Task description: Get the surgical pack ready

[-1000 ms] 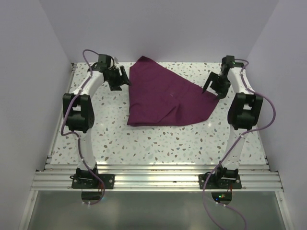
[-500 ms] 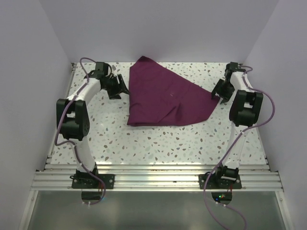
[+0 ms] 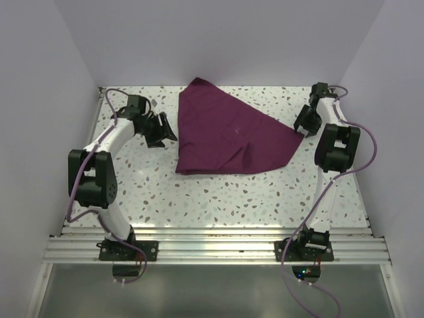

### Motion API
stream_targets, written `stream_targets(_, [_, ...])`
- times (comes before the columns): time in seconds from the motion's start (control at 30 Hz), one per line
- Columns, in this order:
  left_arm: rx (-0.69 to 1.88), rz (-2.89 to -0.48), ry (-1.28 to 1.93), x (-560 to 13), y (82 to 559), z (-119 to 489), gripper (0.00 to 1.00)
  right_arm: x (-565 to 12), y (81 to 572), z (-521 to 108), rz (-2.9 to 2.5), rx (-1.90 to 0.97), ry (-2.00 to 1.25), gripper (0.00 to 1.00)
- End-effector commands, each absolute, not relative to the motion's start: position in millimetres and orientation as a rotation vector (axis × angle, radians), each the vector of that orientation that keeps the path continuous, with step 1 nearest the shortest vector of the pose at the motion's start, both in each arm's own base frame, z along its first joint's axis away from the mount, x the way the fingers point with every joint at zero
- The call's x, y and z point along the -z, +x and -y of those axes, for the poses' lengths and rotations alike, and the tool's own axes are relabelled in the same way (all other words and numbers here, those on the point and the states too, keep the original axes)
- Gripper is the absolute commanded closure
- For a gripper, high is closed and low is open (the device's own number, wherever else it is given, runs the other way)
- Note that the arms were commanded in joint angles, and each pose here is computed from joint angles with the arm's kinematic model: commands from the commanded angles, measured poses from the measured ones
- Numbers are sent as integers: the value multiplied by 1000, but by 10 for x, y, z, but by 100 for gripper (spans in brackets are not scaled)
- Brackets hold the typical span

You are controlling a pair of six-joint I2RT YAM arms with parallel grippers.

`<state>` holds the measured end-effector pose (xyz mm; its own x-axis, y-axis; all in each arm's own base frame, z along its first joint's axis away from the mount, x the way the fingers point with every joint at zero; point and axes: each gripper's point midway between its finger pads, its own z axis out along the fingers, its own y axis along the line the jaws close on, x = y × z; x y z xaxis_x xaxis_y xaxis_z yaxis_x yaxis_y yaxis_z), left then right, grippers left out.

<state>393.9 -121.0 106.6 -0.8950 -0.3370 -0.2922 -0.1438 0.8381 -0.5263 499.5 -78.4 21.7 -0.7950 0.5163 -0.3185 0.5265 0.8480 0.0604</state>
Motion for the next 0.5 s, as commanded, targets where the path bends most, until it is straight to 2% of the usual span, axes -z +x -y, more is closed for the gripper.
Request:
stream_targets(0.0, [734,-2571,-312,-1311,3966,1234,35,-62,5130,794,-2686,30,731,45])
stream_targets(0.13, [734,-2576,-316,-1307,3941,1233,35,-29,5146,734,-2702,-20,697,50])
stream_targets(0.2, [736,-2575,-315,-1317,3920,1233,35,-55,5145,733,-2697,-27,699,56])
stream_targets(0.33, [735,-2582,-316,-1302,3874,1228,35,-44,5096,697,-2704,-42,700,59])
stream_targets(0.43, [739,-2582,-310,-1321,3861,1233,35,-62,5080,693,-2705,-43,702,68])
stream_targets(0.47, [740,-2579,-306,-1342,3855,1228,35,-69,5063,693,-2710,-40,704,74])
